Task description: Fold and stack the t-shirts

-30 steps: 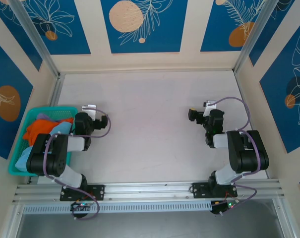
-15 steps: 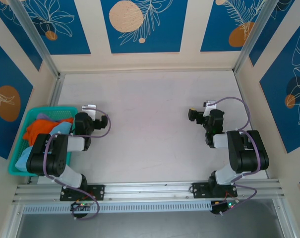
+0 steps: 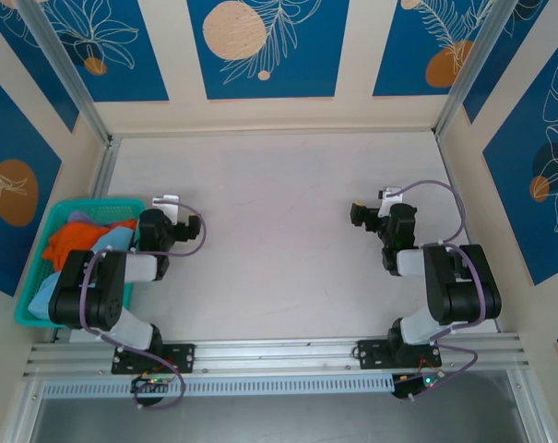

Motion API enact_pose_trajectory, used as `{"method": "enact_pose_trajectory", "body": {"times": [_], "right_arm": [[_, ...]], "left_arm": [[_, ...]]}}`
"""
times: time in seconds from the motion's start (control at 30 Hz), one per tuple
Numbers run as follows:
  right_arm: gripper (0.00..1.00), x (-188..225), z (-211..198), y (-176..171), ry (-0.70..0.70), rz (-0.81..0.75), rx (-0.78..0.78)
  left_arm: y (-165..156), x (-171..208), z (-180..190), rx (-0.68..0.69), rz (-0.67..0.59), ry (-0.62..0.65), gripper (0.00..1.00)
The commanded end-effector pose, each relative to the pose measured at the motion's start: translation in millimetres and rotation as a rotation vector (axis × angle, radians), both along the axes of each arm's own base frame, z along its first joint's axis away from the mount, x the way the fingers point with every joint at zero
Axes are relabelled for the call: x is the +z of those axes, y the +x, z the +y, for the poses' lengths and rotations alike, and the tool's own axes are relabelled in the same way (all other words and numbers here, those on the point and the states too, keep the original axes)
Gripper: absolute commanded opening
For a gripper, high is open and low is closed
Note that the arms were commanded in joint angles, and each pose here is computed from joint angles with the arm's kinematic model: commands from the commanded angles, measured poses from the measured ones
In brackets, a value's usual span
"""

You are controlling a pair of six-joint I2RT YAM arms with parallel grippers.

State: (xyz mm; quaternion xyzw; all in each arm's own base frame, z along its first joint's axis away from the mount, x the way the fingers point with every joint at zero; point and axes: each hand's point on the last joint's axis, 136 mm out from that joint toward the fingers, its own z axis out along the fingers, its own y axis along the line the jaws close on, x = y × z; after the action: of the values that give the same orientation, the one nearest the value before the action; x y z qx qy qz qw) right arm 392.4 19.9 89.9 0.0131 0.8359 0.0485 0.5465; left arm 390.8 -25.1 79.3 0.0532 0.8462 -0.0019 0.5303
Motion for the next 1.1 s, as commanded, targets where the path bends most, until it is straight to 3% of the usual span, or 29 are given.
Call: {"method": "enact_pose_trajectory", "body": {"times": [0.0,0.17,0.2,0.27,0.33,0.4,0.47,0.57,0.67,0.73,0.83,0.97,1.07], "right_arm": [[0.99,42,-1,6,-0.053,-0.017,-0.051],[0.99,105,-1,-9,0.027,-0.081,-0.108],[0.99,117,-5,-13,0.052,-0.089,-0.141],[0.99,130,-14,-25,0.131,-0.042,-0.229],[0.99,139,-25,-42,0.262,0.074,-0.340],[0.99,147,-20,-55,0.304,0.183,-0.302],[0.99,151,-21,-60,0.382,0.234,-0.325],[0.99,155,-16,-63,0.515,0.283,-0.328],[0.96,158,15,-64,0.580,0.340,-0.220],[0.93,154,54,-69,0.568,0.415,-0.114],[0.87,139,122,-87,0.461,0.580,0.104],[0.82,101,193,-133,0.211,0.777,0.333],[0.82,88,214,-157,0.106,0.809,0.415]], "left_arm": [[5,35,-3,-0.019,-0.033,0.008,1.00],[3,121,7,0.067,-0.210,-0.033,1.00],[4,138,17,0.138,-0.206,-0.055,1.00],[4,163,45,0.323,-0.114,-0.075,1.00],[11,188,46,0.313,-0.044,-0.108,1.00],[11,216,48,0.327,-0.119,-0.142,1.00],[-4,232,77,0.505,-0.183,-0.258,1.00],[-18,222,105,0.655,-0.121,-0.423,1.00],[-37,200,116,0.769,-0.025,-0.413,1.00],[-66,177,127,0.914,0.093,-0.380,1.00],[-121,142,137,1.120,0.307,-0.330,0.99],[-147,116,142,1.160,0.468,-0.300,0.98],[-149,94,143,1.140,0.549,-0.380,0.96]]}}
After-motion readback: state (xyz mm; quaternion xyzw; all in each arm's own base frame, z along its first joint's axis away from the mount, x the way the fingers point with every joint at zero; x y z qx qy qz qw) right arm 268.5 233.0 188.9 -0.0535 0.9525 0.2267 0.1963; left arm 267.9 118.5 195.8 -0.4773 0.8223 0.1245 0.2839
